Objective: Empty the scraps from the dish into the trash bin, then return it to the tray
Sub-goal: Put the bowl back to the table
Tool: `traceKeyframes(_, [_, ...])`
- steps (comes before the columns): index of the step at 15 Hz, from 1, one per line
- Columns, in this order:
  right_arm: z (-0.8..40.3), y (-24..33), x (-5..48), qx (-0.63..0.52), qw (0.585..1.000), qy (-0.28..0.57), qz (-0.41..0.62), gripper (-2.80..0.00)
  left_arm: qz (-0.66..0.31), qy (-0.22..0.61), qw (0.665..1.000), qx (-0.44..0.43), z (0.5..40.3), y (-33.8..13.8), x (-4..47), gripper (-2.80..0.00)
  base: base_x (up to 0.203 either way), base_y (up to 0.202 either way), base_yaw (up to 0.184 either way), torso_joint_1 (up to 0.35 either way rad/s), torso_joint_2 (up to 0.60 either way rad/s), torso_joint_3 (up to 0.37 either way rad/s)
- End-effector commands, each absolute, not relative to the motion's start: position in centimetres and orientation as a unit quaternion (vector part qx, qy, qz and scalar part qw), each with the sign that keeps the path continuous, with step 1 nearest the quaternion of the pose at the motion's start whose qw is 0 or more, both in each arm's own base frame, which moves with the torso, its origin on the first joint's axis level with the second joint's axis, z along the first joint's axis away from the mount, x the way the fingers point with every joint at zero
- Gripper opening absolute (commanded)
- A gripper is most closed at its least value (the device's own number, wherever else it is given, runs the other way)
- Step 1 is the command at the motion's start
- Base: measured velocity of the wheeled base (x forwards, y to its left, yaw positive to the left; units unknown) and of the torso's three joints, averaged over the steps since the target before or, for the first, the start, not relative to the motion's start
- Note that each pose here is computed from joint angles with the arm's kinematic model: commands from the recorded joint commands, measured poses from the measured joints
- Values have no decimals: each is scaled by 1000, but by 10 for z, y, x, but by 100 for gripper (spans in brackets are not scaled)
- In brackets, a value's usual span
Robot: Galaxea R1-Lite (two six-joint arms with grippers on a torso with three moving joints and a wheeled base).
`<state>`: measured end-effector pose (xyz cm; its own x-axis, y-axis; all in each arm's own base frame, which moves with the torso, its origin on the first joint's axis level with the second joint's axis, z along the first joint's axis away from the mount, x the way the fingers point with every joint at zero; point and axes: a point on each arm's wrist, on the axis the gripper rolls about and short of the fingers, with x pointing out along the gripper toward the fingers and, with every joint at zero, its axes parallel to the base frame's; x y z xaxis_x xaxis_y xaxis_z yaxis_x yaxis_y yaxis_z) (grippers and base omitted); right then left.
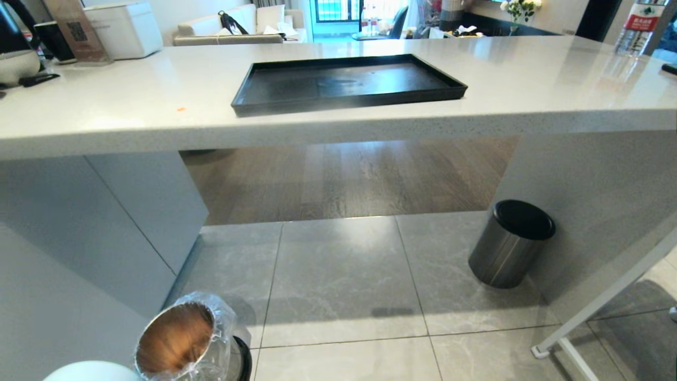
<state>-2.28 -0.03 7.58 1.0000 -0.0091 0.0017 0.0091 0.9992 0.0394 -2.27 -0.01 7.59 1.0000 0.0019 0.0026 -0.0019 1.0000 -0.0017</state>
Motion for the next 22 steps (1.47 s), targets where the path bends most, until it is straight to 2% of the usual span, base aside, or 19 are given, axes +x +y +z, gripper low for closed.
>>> traceKeyframes(1, [76, 0, -23, 20, 1000, -2, -5, -280, 1, -2, 1000, -2, 76, 0, -23, -280, 0, 0, 0, 0, 0, 0])
traceKeyframes(14, [76, 0, -23, 20, 1000, -2, -5, -280, -2, -2, 1000, 2, 76, 0, -23, -280, 0, 0, 0, 0, 0, 0])
traceKeyframes(22, [76, 0, -23, 20, 1000, -2, -5, -280, -2, -2, 1000, 2, 76, 0, -23, -280, 187, 0, 1, 4, 2, 3])
